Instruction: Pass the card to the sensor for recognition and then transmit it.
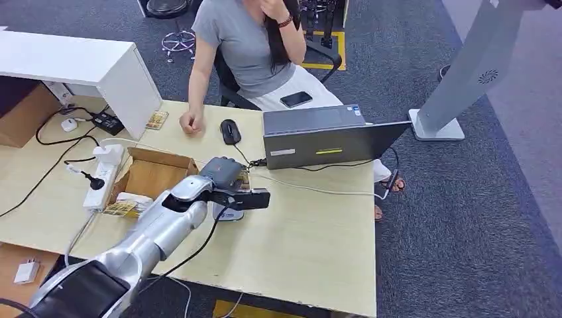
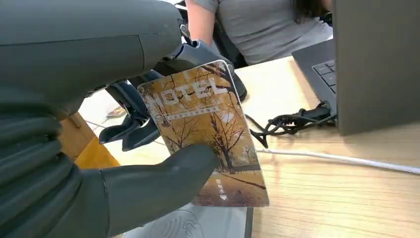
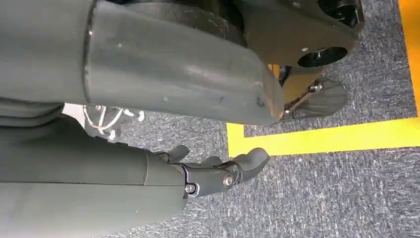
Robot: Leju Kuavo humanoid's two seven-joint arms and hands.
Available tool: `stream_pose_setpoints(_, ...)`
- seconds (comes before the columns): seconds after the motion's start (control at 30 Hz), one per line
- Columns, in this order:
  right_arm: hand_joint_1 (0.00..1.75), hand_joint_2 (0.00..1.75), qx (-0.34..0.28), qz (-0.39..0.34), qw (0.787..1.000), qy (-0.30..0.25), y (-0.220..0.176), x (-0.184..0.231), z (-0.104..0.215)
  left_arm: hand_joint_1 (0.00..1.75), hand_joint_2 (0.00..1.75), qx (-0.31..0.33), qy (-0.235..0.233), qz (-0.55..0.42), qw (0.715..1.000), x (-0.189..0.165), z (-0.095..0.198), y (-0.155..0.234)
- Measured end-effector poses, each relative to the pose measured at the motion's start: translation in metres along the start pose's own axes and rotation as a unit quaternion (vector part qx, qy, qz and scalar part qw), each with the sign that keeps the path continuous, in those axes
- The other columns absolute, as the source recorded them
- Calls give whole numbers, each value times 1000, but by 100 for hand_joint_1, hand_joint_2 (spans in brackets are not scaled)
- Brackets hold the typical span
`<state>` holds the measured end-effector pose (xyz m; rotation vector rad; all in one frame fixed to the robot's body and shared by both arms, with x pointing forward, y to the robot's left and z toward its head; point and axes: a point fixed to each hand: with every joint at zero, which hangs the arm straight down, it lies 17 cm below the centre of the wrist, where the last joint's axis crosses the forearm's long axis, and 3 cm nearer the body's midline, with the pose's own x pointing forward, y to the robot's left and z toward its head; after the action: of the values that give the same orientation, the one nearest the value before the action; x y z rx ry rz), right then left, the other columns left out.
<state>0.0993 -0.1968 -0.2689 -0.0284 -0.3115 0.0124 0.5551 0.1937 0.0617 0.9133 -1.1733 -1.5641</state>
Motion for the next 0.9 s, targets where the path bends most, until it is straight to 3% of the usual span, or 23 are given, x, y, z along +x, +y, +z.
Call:
stream_pose_setpoints(0.3, 0, 0, 0, 2, 1000, 0, 0, 0, 0, 175, 175, 19, 17, 8, 1000, -5, -2, 9)
stream_pose_setpoints(0.63, 0, 0, 0, 8, 1000, -2, 0, 0, 0, 175, 175, 99, 43, 18, 994, -35, -12, 76)
stream_pose_setpoints(0.9, 0, 0, 0, 8, 1000, -2, 0, 0, 0, 175, 175, 105, 44, 16, 993, -39, -13, 84)
